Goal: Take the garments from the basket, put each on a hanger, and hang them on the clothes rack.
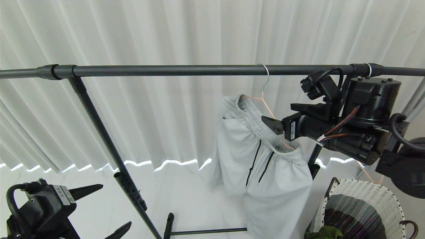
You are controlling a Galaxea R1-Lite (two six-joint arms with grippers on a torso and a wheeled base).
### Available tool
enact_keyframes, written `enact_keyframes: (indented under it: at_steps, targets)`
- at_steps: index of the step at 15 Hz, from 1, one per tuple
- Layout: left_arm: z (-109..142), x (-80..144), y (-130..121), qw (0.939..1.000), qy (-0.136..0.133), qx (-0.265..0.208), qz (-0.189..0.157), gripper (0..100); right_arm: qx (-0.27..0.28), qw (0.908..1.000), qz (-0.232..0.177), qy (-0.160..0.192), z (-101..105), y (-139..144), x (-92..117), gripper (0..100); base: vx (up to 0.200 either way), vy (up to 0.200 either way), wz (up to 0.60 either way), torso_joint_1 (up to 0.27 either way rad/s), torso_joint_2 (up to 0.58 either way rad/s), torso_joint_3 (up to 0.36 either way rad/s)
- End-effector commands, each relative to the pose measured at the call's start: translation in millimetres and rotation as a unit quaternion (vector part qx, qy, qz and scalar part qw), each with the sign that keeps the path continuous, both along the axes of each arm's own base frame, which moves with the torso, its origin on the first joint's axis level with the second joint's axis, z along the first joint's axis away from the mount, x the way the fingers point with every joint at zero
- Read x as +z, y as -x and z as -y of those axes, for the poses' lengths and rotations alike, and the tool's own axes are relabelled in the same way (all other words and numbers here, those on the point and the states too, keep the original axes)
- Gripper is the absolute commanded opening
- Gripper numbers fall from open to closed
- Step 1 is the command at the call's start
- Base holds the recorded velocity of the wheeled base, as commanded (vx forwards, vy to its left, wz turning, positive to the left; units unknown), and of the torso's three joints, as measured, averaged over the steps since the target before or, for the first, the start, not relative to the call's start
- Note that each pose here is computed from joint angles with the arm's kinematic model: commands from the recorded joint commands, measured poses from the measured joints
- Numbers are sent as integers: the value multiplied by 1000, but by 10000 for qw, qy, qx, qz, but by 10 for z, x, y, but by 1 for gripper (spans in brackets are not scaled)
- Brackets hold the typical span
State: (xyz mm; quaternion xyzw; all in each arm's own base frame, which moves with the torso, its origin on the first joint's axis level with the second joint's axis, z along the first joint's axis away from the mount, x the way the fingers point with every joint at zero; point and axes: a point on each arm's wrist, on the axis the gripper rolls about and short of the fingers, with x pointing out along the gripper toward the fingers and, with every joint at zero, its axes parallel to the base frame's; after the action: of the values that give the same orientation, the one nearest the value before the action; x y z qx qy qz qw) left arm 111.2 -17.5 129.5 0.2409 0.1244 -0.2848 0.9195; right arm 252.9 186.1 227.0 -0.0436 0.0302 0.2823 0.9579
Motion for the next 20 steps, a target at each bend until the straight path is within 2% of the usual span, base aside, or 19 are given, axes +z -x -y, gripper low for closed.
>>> enact_keyframes:
  at_steps: [1,3,7,8,10,13,15,16,17,18,19,20]
  targets:
    - [-8,-1,-8,9999,-40,128,-8,100,16,9998,163,-100,104,170,132,100,0,0,0,0,0,0]
    - [-21,-9,-7,9991,-145,401,-14,100,-140,9998,130,6,231,327,137,100,0,0,0,0,0,0]
    - [-57,-10,-7,9977,-174,660,-14,100,-641,9978,74,136,458,562,175,100,-200,0,0,8,5,-2]
    - [-94,-16,-16,9962,-188,848,-39,100,-921,9952,-21,327,564,614,152,100,-200,0,0,-12,-7,7]
    - [-170,-14,-17,9927,-153,1198,-52,100,-1518,9844,-244,850,781,716,67,100,-200,0,0,-2,5,2]
    - [-268,-30,21,9841,130,1765,-153,100,-2068,9666,-492,1431,1120,893,-75,100,-200,0,0,1,5,6]
    - [-304,-37,36,9786,311,2021,-214,100,-2479,9457,-547,2032,1382,1004,-227,100,-200,0,0,0,2,0]
    - [-312,-15,23,9748,513,2157,-246,100,-2631,9375,-559,2208,1472,1055,-273,100,0,0,0,0,0,0]
    - [-322,35,-5,9652,931,2425,-295,100,-2787,9291,-593,2356,1551,1103,-318,100,0,0,0,0,0,0]
    - [-326,64,-17,9569,1188,2633,-314,100,-2910,9231,-632,2433,1611,1141,-357,100,0,0,0,0,0,0]
    - [-329,64,-17,9533,1253,2728,-331,100,-2954,9219,-638,2425,1634,1177,-375,100,0,0,0,0,0,0]
    - [-328,45,-6,9525,1258,2750,-363,100,-2982,9210,-685,2411,1651,1208,-412,100,0,0,0,0,0,0]
